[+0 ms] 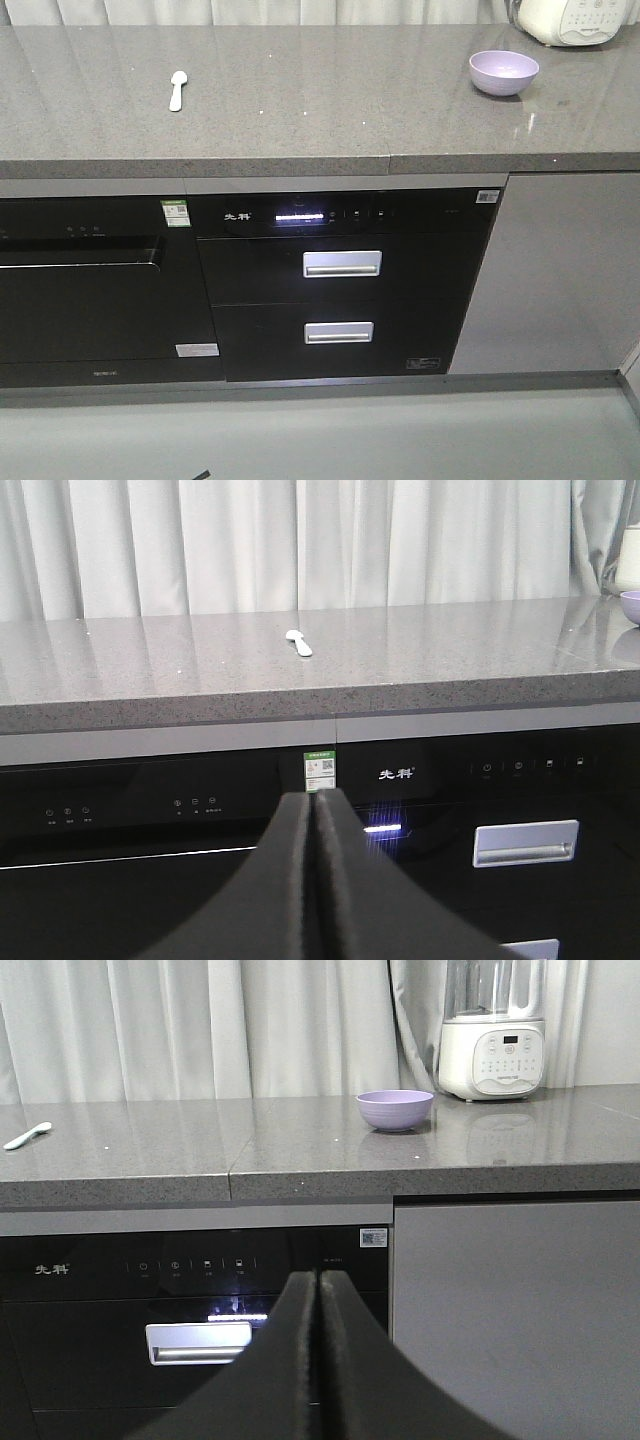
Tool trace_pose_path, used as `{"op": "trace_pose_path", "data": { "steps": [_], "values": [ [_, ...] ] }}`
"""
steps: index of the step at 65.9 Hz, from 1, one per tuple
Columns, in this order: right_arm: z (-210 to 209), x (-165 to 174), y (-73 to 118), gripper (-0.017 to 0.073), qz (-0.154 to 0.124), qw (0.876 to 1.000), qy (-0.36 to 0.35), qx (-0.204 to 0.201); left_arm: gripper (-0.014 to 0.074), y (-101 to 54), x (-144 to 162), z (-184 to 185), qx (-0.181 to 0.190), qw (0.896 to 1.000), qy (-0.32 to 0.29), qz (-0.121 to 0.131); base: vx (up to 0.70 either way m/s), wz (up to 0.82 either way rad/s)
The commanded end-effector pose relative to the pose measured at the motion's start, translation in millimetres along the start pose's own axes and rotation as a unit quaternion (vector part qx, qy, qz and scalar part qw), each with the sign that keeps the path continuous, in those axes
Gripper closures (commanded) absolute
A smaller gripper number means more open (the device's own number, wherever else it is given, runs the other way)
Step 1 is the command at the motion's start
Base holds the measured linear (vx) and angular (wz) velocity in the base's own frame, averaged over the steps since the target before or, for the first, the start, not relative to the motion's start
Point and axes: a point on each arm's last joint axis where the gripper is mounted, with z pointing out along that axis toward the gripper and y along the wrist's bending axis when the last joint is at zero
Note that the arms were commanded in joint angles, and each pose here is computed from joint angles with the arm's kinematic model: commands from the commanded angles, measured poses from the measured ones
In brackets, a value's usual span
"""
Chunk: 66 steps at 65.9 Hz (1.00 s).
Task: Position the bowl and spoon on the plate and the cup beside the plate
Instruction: 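Drive up to the counter edge, aligning between spoon and bowl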
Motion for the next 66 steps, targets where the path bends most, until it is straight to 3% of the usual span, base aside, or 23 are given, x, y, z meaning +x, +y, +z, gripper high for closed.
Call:
{"op": "trace_pose_path", "data": {
  "steps": [1,66],
  "values": [
    [-0.6,-2.3,0.8,0.0564,-0.005,0.999,-0.037,-0.003,0.0599,0.1,4.0,2.4,0.002,1.000,-0.015,-0.004,0.05,0.00],
    [-0.6,-2.3,0.8,0.0564,-0.005,0.999,-0.037,-0.003,0.0599,0.1,4.0,2.4,0.002,1.000,-0.015,-0.004,0.05,-0.01]
  ]
}}
